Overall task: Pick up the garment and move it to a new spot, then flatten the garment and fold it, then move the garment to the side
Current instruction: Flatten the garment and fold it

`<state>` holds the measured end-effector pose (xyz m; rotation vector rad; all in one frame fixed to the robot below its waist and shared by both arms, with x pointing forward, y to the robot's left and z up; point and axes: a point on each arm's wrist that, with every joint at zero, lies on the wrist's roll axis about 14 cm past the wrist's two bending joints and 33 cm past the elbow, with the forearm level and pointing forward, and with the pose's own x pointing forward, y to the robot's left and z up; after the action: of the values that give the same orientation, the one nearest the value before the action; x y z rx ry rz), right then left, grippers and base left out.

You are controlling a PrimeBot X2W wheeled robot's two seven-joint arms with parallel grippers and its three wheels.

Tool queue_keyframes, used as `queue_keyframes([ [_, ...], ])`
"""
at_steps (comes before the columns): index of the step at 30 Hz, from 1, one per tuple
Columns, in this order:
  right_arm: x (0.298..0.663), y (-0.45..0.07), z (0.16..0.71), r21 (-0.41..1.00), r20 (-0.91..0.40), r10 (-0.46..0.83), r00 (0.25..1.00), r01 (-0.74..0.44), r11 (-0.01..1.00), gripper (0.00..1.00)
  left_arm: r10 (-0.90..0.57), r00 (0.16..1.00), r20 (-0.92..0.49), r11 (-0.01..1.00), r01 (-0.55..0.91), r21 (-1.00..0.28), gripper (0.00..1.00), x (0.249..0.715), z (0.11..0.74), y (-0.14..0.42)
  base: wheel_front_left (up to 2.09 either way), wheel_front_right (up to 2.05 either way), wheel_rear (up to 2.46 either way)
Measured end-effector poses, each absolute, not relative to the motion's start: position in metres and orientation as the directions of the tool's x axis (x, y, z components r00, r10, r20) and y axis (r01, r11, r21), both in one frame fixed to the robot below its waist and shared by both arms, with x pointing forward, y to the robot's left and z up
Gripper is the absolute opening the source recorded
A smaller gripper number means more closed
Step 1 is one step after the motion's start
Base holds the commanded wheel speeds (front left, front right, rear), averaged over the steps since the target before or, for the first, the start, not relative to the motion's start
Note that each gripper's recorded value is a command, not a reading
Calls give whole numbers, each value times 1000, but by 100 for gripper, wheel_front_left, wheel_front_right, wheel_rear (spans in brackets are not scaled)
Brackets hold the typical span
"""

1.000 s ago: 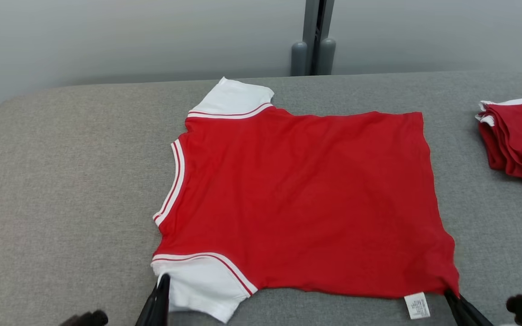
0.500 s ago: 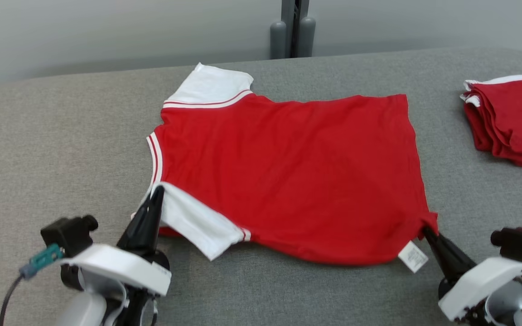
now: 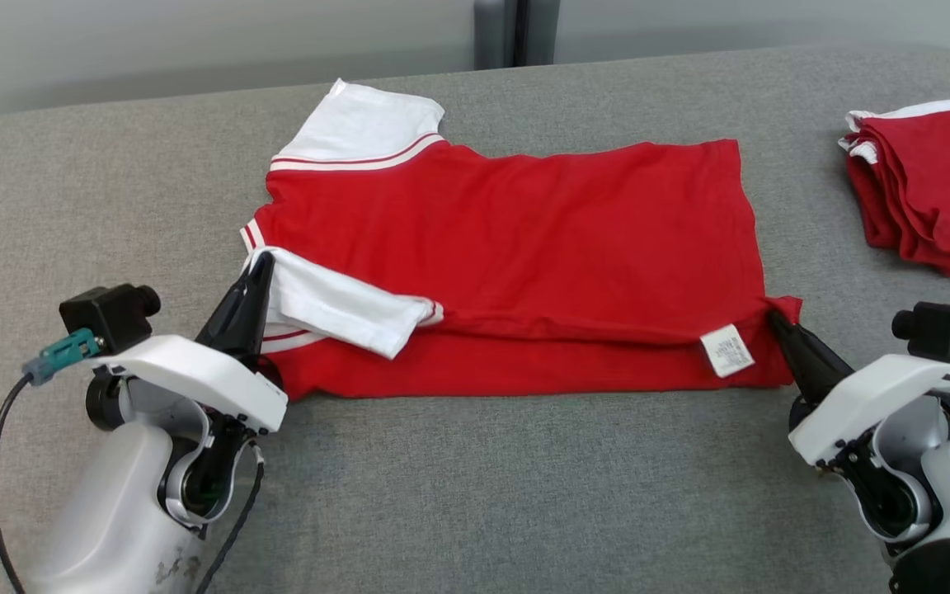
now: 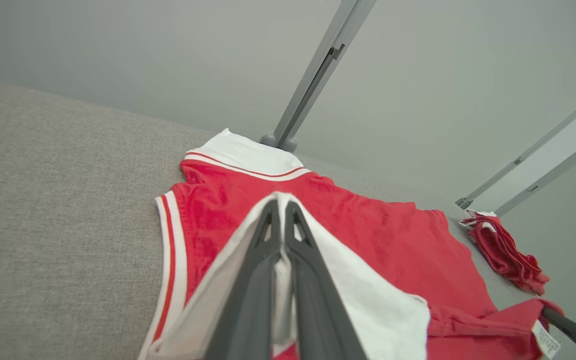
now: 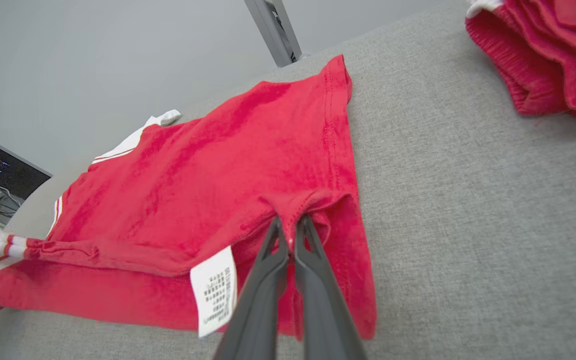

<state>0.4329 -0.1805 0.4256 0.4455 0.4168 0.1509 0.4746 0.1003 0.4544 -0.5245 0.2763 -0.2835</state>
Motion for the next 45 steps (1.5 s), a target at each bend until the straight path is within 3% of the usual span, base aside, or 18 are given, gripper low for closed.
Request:
queue_keyframes([
  [3, 440, -177, 423, 439, -363, 235, 902, -58, 897, 0, -336, 920, -203, 832, 189, -521, 0, 480, 448, 100, 0, 0, 0],
  [4, 443, -177, 424, 436, -352, 229, 908, -58, 898, 16, -336, 920, -203, 832, 188, -522, 0, 480, 447, 99, 0, 0, 0],
  [5, 446, -178, 426, 434, -339, 223, 914, -59, 899, 80, -330, 922, -205, 837, 185, -515, 24, 481, 445, 100, 0, 0, 0],
  [6, 448, -179, 426, 428, -334, 220, 916, -60, 902, 100, -327, 924, -199, 844, 191, -501, 100, 482, 445, 100, 0, 0, 0],
  [16, 437, -188, 419, 371, -345, 202, 917, -64, 926, 100, -286, 941, -178, 850, 164, -501, 100, 474, 441, 109, 0, 0, 0],
  [27, 416, -194, 400, 316, -398, 196, 896, -66, 946, 100, -246, 920, -306, 883, 83, -461, 100, 426, 399, 127, 0, 0, 0],
  [41, 416, -185, 380, 288, -447, 206, 870, -78, 955, 100, -243, 880, -408, 925, 83, -371, 100, 415, 371, 128, 0, 0, 0],
  [42, 417, -182, 379, 289, -450, 211, 868, -82, 954, 49, -243, 875, -419, 926, 80, -370, 100, 414, 368, 127, 0, 0, 0],
  [43, 418, -179, 378, 287, -451, 215, 866, -87, 954, 24, -243, 873, -423, 925, 78, -371, 62, 414, 367, 126, 0, 0, 0],
  [44, 418, -177, 378, 288, -448, 219, 867, -93, 953, 0, -243, 874, -422, 924, 76, -374, 32, 415, 367, 125, 0, 0, 0],
  [45, 419, -175, 379, 287, -441, 223, 869, -99, 953, 0, -244, 874, -421, 923, 76, -378, 1, 415, 367, 125, 0, 0, 0],
])
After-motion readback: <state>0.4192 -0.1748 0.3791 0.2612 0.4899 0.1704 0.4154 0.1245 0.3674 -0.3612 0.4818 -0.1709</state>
